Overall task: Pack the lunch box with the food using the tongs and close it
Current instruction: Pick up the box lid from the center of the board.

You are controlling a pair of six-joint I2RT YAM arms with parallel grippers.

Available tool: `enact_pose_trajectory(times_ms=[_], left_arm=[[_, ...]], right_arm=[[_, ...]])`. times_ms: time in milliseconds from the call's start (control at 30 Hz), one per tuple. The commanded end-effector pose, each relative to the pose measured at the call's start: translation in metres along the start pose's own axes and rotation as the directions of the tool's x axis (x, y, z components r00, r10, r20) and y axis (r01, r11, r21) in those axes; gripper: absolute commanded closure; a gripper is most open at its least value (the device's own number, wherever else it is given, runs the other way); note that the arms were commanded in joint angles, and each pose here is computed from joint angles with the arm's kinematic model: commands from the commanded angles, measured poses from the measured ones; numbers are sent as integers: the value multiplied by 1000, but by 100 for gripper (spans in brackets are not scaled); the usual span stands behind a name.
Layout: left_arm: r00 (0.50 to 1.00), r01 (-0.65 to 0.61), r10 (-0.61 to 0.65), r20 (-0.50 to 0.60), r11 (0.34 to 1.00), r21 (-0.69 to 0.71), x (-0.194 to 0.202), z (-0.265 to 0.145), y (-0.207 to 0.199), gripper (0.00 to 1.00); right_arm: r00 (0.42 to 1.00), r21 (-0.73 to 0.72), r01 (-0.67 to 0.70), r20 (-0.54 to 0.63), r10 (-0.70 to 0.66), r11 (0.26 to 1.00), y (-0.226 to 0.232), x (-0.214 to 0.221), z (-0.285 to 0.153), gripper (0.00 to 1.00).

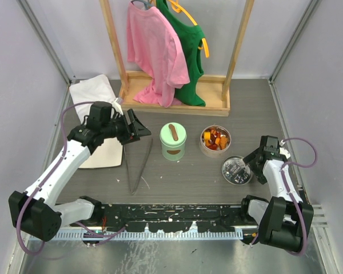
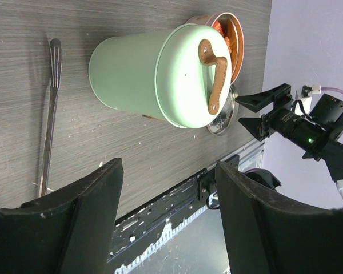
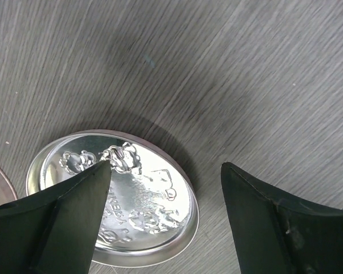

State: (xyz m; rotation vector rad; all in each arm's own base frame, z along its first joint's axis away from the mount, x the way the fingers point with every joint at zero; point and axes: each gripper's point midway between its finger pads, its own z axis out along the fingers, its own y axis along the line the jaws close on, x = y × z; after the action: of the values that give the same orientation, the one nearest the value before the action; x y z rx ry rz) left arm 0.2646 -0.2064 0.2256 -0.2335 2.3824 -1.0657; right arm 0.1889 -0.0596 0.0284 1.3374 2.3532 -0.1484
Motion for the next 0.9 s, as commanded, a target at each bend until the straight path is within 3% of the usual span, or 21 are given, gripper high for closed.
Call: enact_pose_trajectory(times_ms=[0,867], left_arm=[[999,-35,35,11,998,51,0,-6,-10,33],[999,-40,40,-6,997,72,3,-7,-15,33]], right_arm=[[999,-53,-1,37,3,999,11,-10,0,18],[999,40,-9,43,8,999,7,-15,33,47]])
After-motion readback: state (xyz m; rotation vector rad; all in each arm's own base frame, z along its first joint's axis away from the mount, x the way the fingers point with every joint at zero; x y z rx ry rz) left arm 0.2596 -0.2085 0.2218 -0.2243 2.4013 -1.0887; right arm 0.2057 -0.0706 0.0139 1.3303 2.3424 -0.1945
